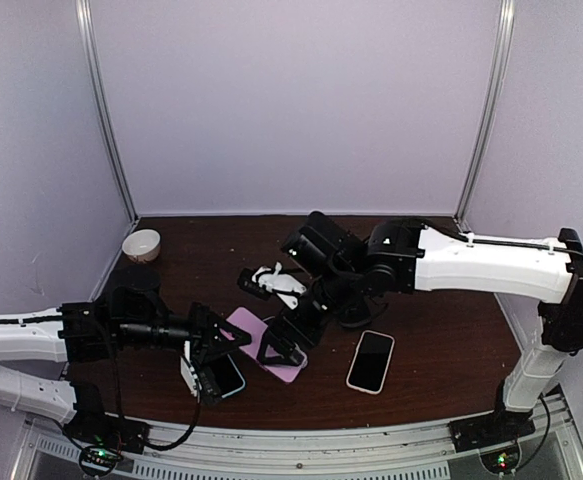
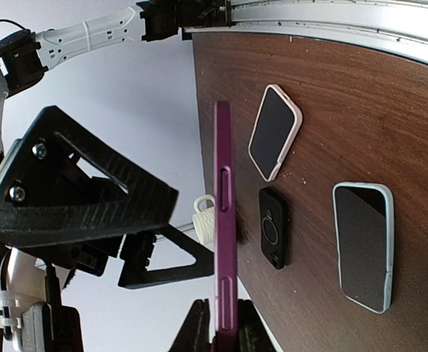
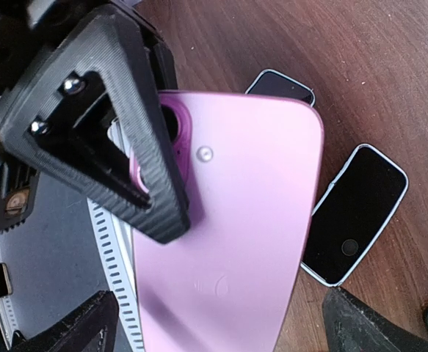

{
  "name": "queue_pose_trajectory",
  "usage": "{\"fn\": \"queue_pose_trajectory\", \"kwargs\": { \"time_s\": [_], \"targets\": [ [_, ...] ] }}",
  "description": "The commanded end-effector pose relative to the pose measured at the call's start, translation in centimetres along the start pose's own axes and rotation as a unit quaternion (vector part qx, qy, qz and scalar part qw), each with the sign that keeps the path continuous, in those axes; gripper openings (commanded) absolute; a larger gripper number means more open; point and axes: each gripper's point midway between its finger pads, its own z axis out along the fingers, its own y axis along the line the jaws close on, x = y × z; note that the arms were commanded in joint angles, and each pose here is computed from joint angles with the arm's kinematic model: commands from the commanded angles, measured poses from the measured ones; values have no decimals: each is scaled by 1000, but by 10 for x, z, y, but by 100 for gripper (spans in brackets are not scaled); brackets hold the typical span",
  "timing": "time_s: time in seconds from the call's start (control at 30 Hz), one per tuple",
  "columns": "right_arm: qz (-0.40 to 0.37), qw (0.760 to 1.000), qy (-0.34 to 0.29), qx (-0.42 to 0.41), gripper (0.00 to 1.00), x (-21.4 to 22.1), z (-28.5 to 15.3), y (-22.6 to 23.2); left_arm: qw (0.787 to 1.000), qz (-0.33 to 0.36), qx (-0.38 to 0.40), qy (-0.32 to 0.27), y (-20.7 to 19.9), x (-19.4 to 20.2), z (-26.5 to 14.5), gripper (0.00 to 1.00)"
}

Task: Take the phone out of the phone case
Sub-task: Pass from the left arm to the right

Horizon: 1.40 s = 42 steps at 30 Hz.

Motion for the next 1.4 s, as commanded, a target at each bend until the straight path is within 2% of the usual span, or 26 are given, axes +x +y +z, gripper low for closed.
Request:
{"fn": "queue_pose_trajectory", "kwargs": {
  "time_s": [0.0,0.57,0.7,0.87,1.3,1.37],
  "targets": [
    [6,999,-32,7,100,-21,0,4,999,6,-52,-5,32,0,-4,0],
    [45,998,-34,14,100,-19,19,1,999,6,-54,5,34,4,-3,0],
    [45,999,-24,12,94,-16,24,2,999,4,-54,6,34,4,-3,0],
    [42,999,-9,9,93,-9,30,6,999,5,-53,8,34,5,-3,0],
    [38,998,-37,30,66,-21,18,3,999,-1,-48,9,31,5,-2,0],
    [39,997,-45,42,64,-23,13,-1,998,-6,-53,17,31,8,0,11]
  ]
}}
